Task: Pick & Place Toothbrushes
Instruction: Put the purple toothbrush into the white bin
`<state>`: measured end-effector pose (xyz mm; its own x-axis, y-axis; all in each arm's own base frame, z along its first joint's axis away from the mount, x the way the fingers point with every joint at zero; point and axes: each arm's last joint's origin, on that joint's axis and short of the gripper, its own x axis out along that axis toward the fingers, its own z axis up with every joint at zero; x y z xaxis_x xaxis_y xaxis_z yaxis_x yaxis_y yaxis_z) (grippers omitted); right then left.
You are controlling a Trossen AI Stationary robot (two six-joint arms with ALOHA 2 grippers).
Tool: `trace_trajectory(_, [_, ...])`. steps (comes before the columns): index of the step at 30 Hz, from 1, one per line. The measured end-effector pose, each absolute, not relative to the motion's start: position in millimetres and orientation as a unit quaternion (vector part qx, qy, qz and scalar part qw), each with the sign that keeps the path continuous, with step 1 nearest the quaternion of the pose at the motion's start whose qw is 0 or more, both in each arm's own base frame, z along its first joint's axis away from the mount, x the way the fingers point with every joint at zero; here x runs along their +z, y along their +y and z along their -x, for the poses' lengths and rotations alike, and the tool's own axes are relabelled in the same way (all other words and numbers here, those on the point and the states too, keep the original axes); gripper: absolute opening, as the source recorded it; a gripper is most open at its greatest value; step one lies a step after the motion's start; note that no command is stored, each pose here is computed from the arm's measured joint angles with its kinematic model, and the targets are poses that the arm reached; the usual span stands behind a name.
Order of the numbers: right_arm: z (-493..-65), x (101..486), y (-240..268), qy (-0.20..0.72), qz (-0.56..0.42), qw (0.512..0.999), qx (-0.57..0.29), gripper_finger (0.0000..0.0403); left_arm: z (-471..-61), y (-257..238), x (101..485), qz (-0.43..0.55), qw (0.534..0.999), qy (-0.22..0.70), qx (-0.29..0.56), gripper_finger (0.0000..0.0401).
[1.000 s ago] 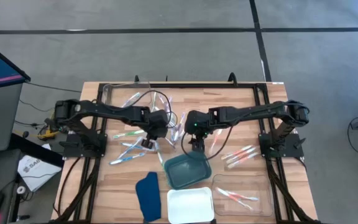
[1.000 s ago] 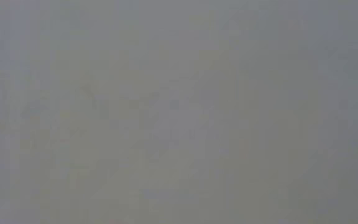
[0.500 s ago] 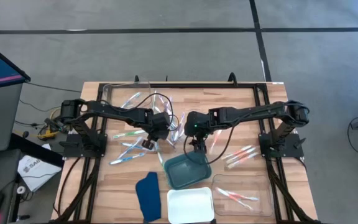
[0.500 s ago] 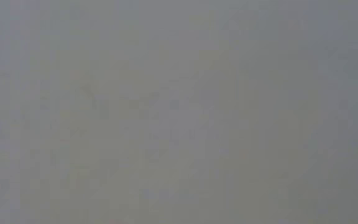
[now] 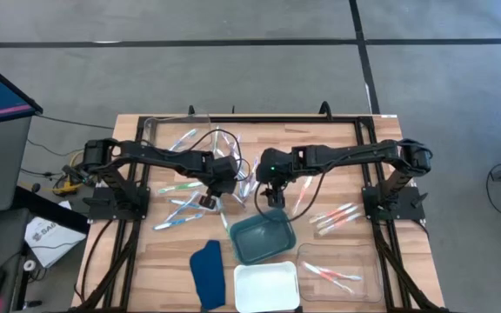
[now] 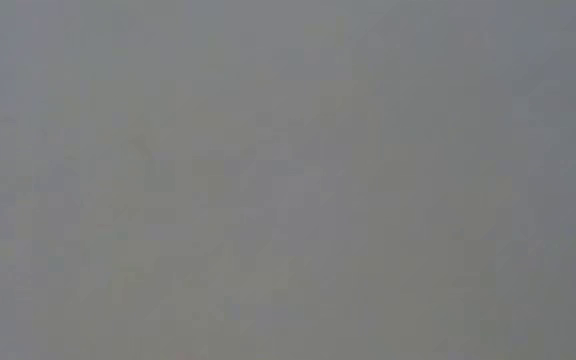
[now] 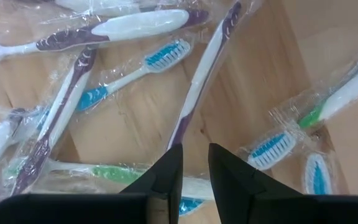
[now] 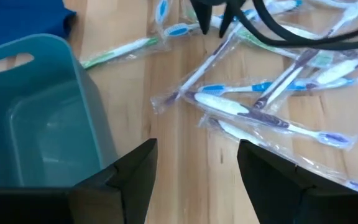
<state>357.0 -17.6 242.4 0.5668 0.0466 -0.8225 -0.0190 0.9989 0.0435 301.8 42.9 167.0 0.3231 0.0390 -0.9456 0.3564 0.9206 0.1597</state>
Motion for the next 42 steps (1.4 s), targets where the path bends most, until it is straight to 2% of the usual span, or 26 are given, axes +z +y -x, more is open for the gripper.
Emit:
trace_trajectory(17, [-363, 247, -12, 0.432, 0.009, 0.901, 0.036, 0.0216, -288, 40, 215, -0.161, 0.846, 0.504, -0.06, 0.0072])
trace_trajectory(30, [-362, 246, -12, 0.437, 0.009, 0.899, 0.036, 0.0216, -291, 39, 212, -0.14, 0.854, 0.496, -0.072, 0.0072])
trace_trajectory(37, [-362, 246, -12, 0.439, 0.009, 0.898, 0.036, 0.0216, -282, 37, 194, -0.179, 0.837, 0.506, -0.108, 0.0072])
trace_trajectory(42, [-362, 246, -12, 0.437, 0.014, 0.899, 0.038, 0.0216, -283, 37, 187, -0.185, 0.847, 0.488, -0.101, 0.0074])
